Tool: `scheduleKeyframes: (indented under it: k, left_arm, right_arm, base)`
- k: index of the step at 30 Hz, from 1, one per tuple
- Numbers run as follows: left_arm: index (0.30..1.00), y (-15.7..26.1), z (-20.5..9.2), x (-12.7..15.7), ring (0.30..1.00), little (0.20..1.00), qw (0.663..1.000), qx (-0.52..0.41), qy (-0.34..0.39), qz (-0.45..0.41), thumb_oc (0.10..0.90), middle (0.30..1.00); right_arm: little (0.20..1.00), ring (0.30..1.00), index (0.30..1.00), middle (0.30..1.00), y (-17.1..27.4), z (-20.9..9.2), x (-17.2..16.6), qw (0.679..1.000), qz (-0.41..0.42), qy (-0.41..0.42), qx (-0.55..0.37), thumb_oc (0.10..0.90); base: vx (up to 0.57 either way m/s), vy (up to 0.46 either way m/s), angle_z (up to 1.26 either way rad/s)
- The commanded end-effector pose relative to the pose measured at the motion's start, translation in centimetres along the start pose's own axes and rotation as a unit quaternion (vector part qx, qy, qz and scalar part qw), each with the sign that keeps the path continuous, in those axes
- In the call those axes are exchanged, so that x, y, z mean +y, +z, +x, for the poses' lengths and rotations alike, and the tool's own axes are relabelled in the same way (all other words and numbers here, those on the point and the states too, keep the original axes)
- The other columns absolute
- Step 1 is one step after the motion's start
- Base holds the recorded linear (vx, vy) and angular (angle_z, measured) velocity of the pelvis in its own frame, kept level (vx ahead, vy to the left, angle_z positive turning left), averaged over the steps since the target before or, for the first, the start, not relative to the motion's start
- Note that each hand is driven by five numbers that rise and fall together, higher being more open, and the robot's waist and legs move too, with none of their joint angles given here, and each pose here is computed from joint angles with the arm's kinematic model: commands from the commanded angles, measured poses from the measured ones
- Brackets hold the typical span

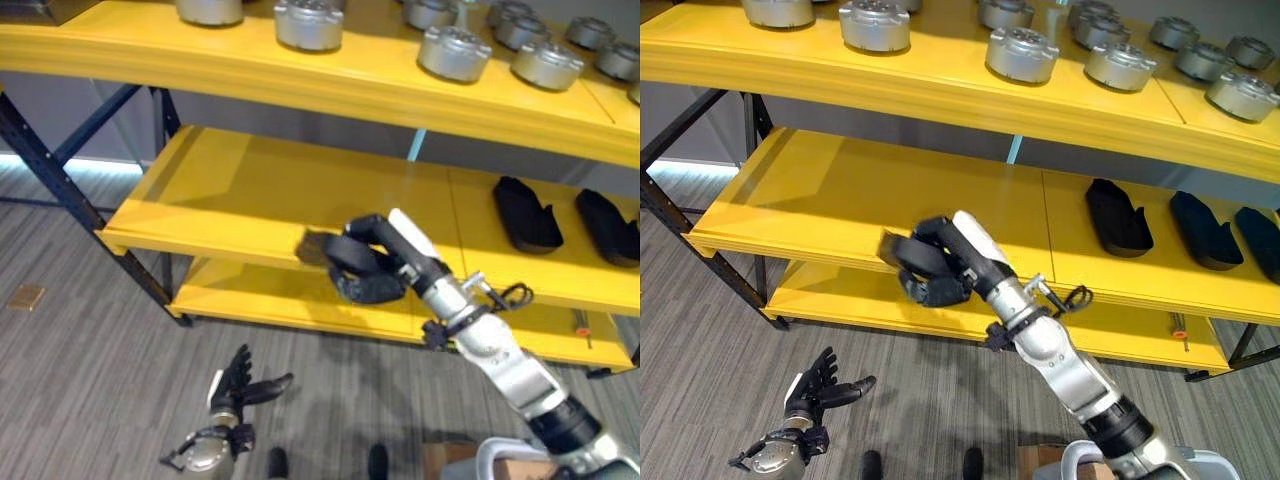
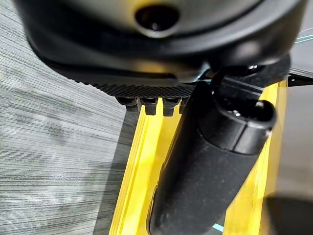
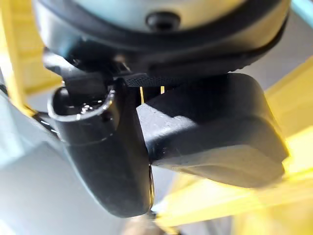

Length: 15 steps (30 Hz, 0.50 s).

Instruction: Move parts from the plastic box to the shelf.

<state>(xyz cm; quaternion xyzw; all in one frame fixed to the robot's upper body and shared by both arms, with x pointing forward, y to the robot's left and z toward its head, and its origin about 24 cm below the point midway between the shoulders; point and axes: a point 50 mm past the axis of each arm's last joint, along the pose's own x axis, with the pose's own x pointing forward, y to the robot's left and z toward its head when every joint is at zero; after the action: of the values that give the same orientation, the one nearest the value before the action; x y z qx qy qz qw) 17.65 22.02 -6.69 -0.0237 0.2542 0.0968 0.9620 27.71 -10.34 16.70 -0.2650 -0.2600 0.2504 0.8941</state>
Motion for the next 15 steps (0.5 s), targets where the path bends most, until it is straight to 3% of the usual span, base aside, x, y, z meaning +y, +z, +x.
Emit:
scheduleKeyframes:
  k: [1, 9, 15]
  left_arm:
    - [1.000, 4.3, 0.8, -0.7, 1.000, 1.000, 0.995, -0.090, -0.031, -0.004, 0.900, 1.000]
    - [1.000, 4.4, 0.7, -0.5, 1.000, 1.000, 0.995, -0.088, -0.035, -0.007, 0.900, 1.000]
    - [1.000, 4.3, 0.7, -0.3, 1.000, 1.000, 0.996, -0.086, -0.033, -0.003, 0.900, 1.000]
  right_arm:
    - [0.300, 0.300, 0.300, 0.300, 7.1, 2.8, -4.1, 0.980, 0.044, -0.050, -0.186, 0.400]
    - [0.300, 0.300, 0.300, 0.300, 11.2, 4.3, -6.2, 0.966, -0.032, -0.043, -0.252, 0.400]
    - [0.300, 0.300, 0.300, 0.300, 10.4, 5.0, -6.7, 0.968, -0.107, -0.055, -0.222, 0.400]
  base:
    - [0.00, 0.000, 0.00]
    - [0.01, -0.004, -0.02]
    - [0.00, -0.002, -0.01]
